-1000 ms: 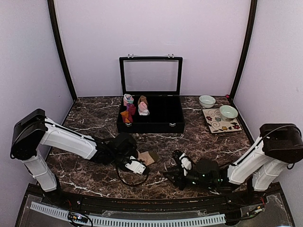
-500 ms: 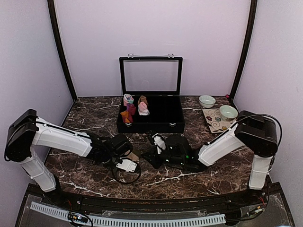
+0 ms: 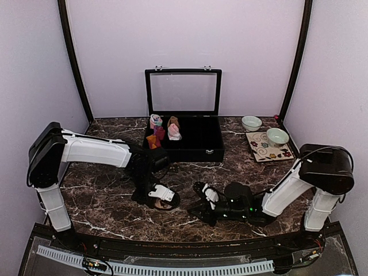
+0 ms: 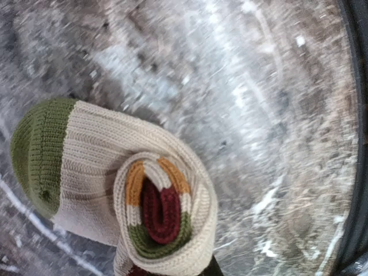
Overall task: Roll the socks
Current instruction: Roll the sock at the center of the board.
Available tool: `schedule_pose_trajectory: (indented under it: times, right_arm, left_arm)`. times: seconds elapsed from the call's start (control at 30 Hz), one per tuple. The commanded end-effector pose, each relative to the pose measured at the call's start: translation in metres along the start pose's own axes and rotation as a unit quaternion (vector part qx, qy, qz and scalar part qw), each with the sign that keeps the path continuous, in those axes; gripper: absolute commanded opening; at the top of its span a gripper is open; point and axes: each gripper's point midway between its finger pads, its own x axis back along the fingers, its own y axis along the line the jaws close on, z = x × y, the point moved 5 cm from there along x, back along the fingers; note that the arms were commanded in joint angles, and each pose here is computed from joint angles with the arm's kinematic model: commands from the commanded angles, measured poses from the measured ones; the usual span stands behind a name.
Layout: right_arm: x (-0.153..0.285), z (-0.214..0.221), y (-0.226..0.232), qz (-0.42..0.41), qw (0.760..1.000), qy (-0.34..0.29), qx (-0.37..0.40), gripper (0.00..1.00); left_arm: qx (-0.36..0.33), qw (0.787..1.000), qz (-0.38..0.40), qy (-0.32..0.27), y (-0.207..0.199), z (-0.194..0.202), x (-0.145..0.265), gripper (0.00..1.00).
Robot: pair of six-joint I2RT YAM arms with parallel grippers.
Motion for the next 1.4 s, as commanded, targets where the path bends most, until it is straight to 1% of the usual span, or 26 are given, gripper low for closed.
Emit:
schedule_pose_trajectory:
  times: [0.0, 0.07, 0.13, 0.2, 0.23, 0.27, 0.3, 0.37, 0.4, 0.43, 0.5, 0.57, 0.63, 0.67, 0.7, 0.77, 0.87, 0.93, 1.0, 1.1, 1.2, 1.37]
  right_arm:
    - [-0.003, -0.003, 0.037, 0.006, 0.985, -0.002, 0.173, 0.24]
    - [-0.005, 0.006, 0.046, 0.033, 0.973, 0.013, 0.229, 0.24]
    - [-0.004, 0.011, 0.046, 0.056, 0.965, 0.017, 0.255, 0.25]
    - [-0.005, 0.010, 0.041, 0.083, 0.964, 0.016, 0.252, 0.26]
    - [-0.006, 0.009, 0.034, 0.105, 0.966, 0.013, 0.237, 0.25]
    - [-0.006, 0.005, 0.028, 0.121, 0.969, 0.004, 0.217, 0.24]
    - [-0.005, 0.001, 0.022, 0.126, 0.975, -0.010, 0.182, 0.21]
    - [0.002, -0.009, 0.011, 0.118, 0.988, -0.047, 0.093, 0.09]
    - [0.006, -0.013, 0.004, 0.114, 0.990, -0.068, 0.044, 0.05]
    - [0.012, -0.018, -0.001, 0.106, 0.990, -0.093, -0.002, 0.03]
    - [0.021, -0.024, -0.006, 0.075, 0.987, -0.123, -0.066, 0.00]
    - [0.019, -0.032, -0.010, 0.047, 0.983, -0.130, -0.117, 0.00]
    - [0.012, -0.035, -0.013, 0.012, 0.981, -0.111, -0.160, 0.00]
    - [0.009, -0.036, -0.020, 0.003, 0.976, -0.099, -0.193, 0.00]
    - [0.004, -0.036, -0.019, -0.023, 0.971, -0.078, -0.224, 0.00]
    - [-0.008, -0.036, -0.029, -0.057, 0.954, -0.032, -0.291, 0.00]
    - [-0.026, -0.036, -0.026, -0.113, 0.933, 0.021, -0.342, 0.00]
    - [-0.040, -0.034, -0.025, -0.128, 0.924, 0.066, -0.355, 0.00]
    - [-0.049, -0.029, -0.025, -0.121, 0.921, 0.107, -0.355, 0.00]
    - [-0.052, -0.028, -0.025, -0.117, 0.920, 0.135, -0.349, 0.00]
    - [-0.058, -0.019, -0.028, -0.099, 0.917, 0.176, -0.344, 0.00]
    - [-0.070, -0.001, -0.042, -0.044, 0.911, 0.241, -0.331, 0.00]
  left_arm:
    - [0.047, 0.965, 0.258, 0.030, -0.063, 0.013, -0.031, 0.00]
    - [0.059, 0.963, 0.263, 0.030, -0.054, 0.007, -0.033, 0.00]
    - [0.066, 0.962, 0.261, 0.032, -0.049, 0.003, -0.034, 0.00]
    - [0.072, 0.963, 0.258, 0.037, -0.045, 0.001, -0.035, 0.00]
    - [0.076, 0.964, 0.250, 0.039, -0.042, 0.001, -0.035, 0.00]
    - [0.078, 0.967, 0.239, 0.039, -0.040, 0.001, -0.035, 0.00]
    - [0.080, 0.970, 0.227, 0.038, -0.038, 0.001, -0.035, 0.00]
    - [0.085, 0.976, 0.198, 0.029, -0.034, 0.001, -0.037, 0.00]
    - [0.090, 0.979, 0.183, 0.027, -0.032, 0.001, -0.037, 0.00]
    - [0.096, 0.981, 0.166, 0.026, -0.029, 0.002, -0.038, 0.00]
    - [0.102, 0.985, 0.137, 0.021, -0.025, 0.003, -0.037, 0.00]
    - [0.105, 0.988, 0.111, 0.020, -0.021, 0.004, -0.037, 0.00]
    - [0.109, 0.991, 0.078, 0.025, -0.017, 0.009, -0.039, 0.00]
    - [0.110, 0.992, 0.056, 0.023, -0.013, 0.010, -0.038, 0.00]
    - [0.112, 0.993, 0.034, 0.024, -0.010, 0.012, -0.038, 0.00]
    - [0.115, 0.993, -0.008, 0.025, -0.003, 0.015, -0.038, 0.00]
    - [0.118, 0.991, -0.049, 0.026, 0.005, 0.016, -0.036, 0.00]
    - [0.109, 0.992, -0.059, 0.030, 0.004, 0.015, -0.037, 0.00]
    - [0.098, 0.992, -0.067, 0.041, 0.002, 0.015, -0.040, 0.00]
    - [0.089, 0.992, -0.074, 0.044, -0.002, 0.014, -0.041, 0.00]
    - [0.084, 0.992, -0.080, 0.047, -0.004, 0.014, -0.042, 0.00]
    - [0.071, 0.992, -0.082, 0.061, -0.009, 0.014, -0.046, 0.00]
